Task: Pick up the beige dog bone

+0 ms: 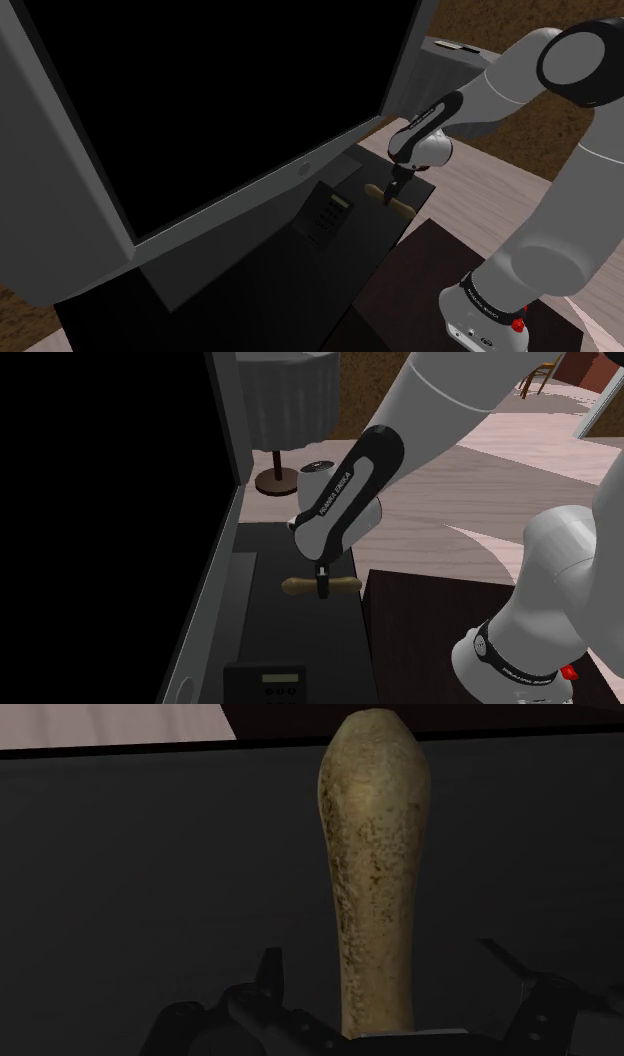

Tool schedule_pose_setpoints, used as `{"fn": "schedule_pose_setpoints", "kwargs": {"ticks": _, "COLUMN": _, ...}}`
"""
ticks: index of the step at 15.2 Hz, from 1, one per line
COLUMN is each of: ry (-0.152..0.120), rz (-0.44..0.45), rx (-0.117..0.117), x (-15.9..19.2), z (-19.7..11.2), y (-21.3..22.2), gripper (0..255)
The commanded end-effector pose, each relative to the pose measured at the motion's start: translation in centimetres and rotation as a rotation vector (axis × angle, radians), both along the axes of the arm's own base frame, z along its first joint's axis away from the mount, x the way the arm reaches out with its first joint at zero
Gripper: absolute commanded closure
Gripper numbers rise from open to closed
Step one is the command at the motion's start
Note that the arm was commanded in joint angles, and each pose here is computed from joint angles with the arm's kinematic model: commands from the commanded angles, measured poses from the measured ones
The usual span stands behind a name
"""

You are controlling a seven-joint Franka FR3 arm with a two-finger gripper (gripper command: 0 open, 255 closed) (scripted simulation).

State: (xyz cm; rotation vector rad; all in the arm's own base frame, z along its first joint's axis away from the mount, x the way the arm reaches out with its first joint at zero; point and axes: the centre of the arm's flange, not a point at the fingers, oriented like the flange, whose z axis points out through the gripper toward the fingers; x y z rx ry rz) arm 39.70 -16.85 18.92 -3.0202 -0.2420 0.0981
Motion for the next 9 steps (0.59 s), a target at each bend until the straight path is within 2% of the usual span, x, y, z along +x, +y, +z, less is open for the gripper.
{"fn": "schedule_pose_setpoints", "kwargs": {"ticks": 1, "ry": 0.0, "rz": -0.001, "rx": 0.0, "x": 0.03, "z": -0.68, "y": 0.07, "gripper": 0}}
{"fn": "schedule_pose_setpoints", "kwargs": {"ticks": 2, "ry": 0.0, "rz": -0.001, "rx": 0.0, "x": 0.03, "z": -0.68, "y": 0.07, "gripper": 0}}
{"fn": "schedule_pose_setpoints", "kwargs": {"ticks": 3, "ry": 0.0, "rz": -0.001, "rx": 0.0, "x": 0.07, "z": -0.7, "y": 0.1, "gripper": 255}}
{"fn": "schedule_pose_setpoints", "kwargs": {"ticks": 9, "ry": 0.0, "rz": -0.001, "rx": 0.0, "x": 0.1, "z": -0.73, "y": 0.06, "gripper": 255}}
